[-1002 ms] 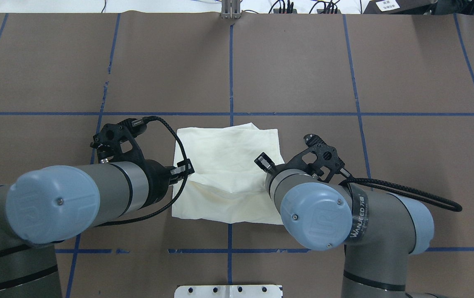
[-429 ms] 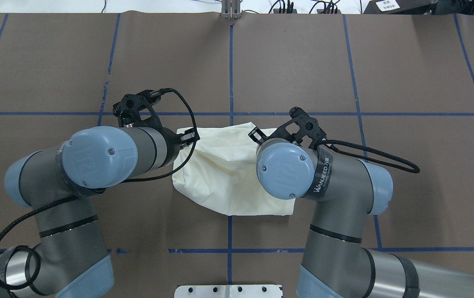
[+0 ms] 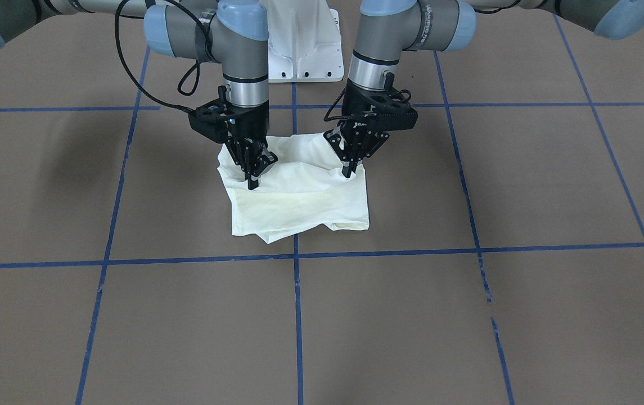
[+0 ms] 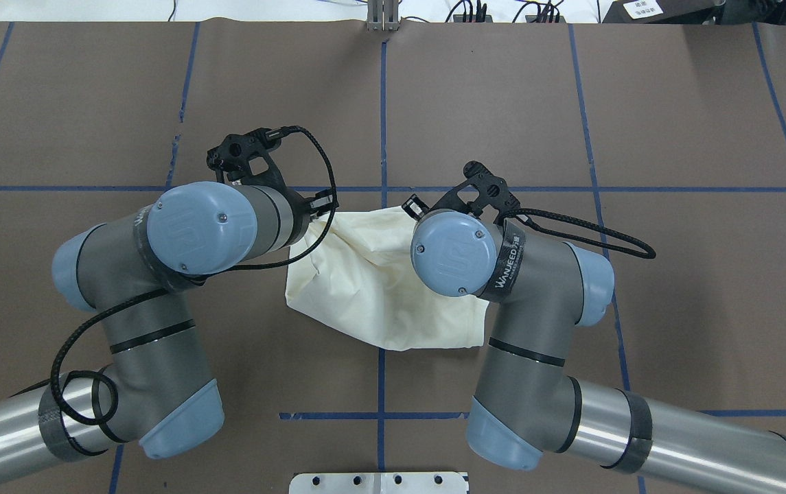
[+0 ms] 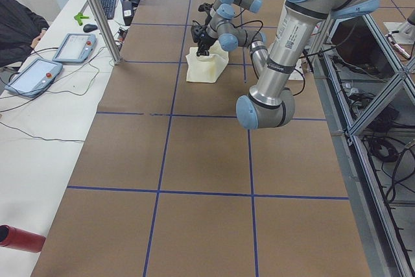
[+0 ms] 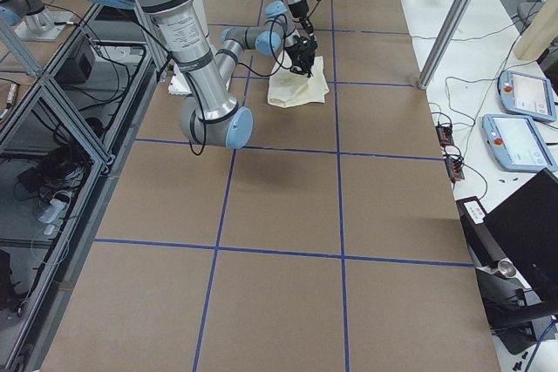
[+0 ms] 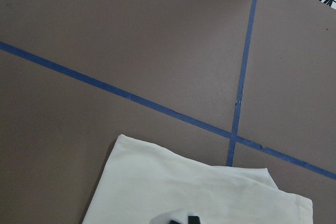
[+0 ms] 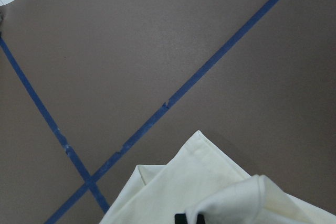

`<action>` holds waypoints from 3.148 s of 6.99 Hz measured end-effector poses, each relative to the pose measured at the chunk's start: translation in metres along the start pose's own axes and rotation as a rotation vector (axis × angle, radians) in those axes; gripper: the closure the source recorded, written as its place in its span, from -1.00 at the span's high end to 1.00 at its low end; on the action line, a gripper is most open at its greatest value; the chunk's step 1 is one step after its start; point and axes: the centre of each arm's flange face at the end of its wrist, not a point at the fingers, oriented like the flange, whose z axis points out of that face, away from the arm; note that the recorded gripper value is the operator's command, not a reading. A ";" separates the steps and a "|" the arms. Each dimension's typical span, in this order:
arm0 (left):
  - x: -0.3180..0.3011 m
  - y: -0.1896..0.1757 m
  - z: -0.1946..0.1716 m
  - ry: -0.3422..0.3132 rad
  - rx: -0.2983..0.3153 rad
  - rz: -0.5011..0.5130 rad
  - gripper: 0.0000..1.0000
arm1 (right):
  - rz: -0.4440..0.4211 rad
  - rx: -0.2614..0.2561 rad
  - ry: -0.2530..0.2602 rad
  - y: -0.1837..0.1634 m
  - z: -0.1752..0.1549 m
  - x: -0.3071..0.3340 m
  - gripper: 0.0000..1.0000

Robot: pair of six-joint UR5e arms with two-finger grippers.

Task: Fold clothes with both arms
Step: 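Carry the near edge with both grippers away from the robot over the shirt, then release the shirt and raise the right arm away while left gripper stays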

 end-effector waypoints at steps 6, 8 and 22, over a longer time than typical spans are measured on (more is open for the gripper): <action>-0.005 0.004 0.047 -0.027 0.001 0.005 -1.00 | -0.050 0.015 0.031 -0.011 0.048 0.002 -0.16; -0.006 0.005 0.047 -0.028 -0.001 0.006 -1.00 | -0.091 0.017 0.025 -0.013 0.063 0.004 0.67; -0.030 -0.032 -0.001 0.035 -0.095 0.275 1.00 | -0.591 0.020 0.089 -0.049 0.099 0.000 1.00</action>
